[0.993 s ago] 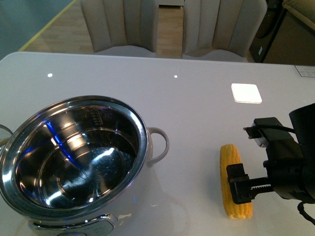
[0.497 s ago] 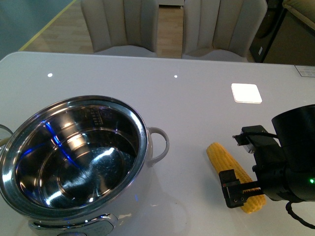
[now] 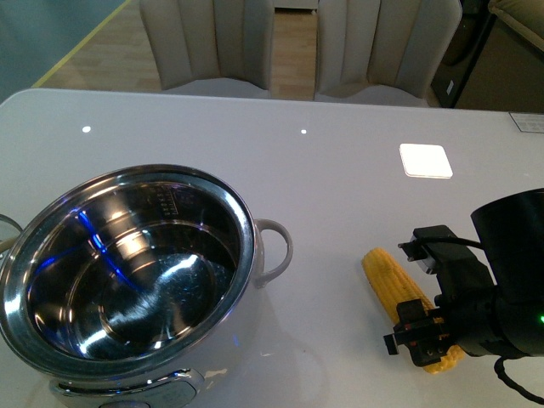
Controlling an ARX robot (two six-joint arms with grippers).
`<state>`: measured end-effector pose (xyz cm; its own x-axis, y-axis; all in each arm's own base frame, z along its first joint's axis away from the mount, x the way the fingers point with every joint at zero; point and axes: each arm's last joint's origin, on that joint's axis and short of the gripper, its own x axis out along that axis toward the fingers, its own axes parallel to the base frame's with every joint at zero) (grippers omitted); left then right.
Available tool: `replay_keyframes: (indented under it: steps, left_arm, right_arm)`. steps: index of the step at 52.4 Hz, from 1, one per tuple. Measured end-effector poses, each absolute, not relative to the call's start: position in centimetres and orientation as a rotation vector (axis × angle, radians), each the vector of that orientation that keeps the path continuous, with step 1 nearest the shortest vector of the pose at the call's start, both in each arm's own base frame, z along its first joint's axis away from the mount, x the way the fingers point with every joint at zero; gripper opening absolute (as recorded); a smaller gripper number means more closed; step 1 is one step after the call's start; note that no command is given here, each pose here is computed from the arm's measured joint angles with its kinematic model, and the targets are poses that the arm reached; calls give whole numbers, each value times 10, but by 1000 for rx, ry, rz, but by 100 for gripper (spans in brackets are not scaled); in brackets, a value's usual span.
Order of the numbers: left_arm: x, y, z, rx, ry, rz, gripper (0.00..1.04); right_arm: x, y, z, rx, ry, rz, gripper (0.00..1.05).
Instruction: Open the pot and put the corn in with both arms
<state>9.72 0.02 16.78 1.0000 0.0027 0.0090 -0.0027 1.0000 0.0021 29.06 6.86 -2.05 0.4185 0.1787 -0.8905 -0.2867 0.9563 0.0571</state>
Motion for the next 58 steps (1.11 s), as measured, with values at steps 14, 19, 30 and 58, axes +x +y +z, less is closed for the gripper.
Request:
replay_keyframes:
  steps: [14,19,30,58]
  left_arm:
    - [97,0,168,2,-9,3,98]
    - [97,0,168,2,-9,3,98]
    - [97,0,168,2,-9,3,98]
    - [97,0,168,2,-9,3,98]
  right_arm:
    - [284,65,13,-97,1040,364,30]
    - [287,69,42,-77,966,411,28]
    - [291,92,91,-28,841,497,25]
    - [307,209,122,142,822,709,23]
